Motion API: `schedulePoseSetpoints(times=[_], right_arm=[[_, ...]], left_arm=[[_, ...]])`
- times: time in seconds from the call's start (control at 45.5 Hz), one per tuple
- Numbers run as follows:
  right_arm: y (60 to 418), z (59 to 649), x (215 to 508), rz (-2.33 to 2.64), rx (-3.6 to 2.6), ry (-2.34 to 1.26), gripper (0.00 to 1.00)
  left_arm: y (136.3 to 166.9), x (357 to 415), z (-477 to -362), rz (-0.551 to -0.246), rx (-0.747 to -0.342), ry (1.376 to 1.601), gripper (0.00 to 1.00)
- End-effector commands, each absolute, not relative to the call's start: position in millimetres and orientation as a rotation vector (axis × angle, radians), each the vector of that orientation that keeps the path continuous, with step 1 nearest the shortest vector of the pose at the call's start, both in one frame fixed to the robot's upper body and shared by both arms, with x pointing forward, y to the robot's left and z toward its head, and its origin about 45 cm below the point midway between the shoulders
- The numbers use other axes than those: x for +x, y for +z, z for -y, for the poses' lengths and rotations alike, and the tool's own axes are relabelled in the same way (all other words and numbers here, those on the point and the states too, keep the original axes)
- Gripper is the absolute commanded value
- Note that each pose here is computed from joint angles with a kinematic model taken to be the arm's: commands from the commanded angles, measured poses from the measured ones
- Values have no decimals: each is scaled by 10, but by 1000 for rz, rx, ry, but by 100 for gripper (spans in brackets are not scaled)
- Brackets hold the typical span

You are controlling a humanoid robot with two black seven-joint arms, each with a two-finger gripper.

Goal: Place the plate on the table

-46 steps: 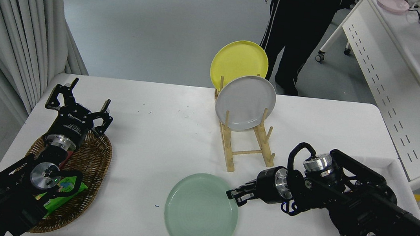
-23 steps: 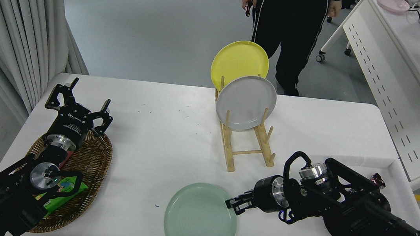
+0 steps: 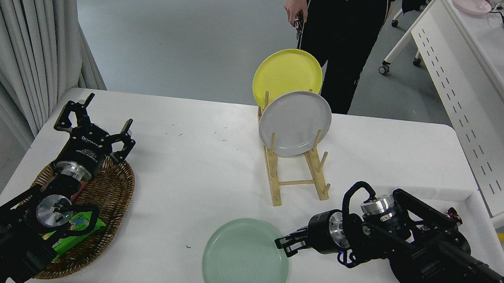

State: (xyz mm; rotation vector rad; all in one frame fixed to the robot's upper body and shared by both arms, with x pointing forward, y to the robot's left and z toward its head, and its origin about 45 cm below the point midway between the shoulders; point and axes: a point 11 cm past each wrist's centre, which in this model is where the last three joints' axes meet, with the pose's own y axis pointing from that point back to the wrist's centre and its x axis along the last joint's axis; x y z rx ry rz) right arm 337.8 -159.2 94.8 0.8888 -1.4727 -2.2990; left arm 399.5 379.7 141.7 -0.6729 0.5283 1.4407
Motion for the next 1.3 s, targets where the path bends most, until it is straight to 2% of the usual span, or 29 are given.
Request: schedulePoseSetpoints(times=[0.0,0.198,0.22,0.286,0.374,0.418,0.44,0.835,0.989,1.099,1.275], right_arm=[[934,1623,3391,1491,889,-2288,0],[935,1622,3396,1492,889,-2287,0],[940,1622,3402,1494,892,-2286,4],[943,1622,3405,1494,892,-2287,35],[943,1621,3404,1492,892,-2288,66],[954,1614,3410,1490,895,-2291,97],[959,1612,3415,1490,897,-2290,100],[1438,1467,3358,1348,1084,-2249,100],[1520,1279,3389,1202,1458,-2277,100],[1625,1359,3524,1142,1776,-2274,100],[1649,1479,3522,1093,1998,-2204,100]], left_arm=[[1417,3995,-3798,-528,-673,1441,100],[1417,3995,-3798,-528,-673,1441,100],[1417,3995,-3798,-528,-673,1441,100],[1417,3995,-3798,-528,-673,1441,100],[1417,3995,-3798,-528,-673,1441,100],[1417,3995,-3798,-528,-673,1441,100],[1417,3995,-3798,-528,-673,1441,100],[1417,3995,-3798,-528,-673,1441,100],[1417,3995,-3798,-528,-673,1441,100],[1417,3995,-3798,-528,-673,1441,100],[1417,3995,-3798,-528,-673,1441,100]])
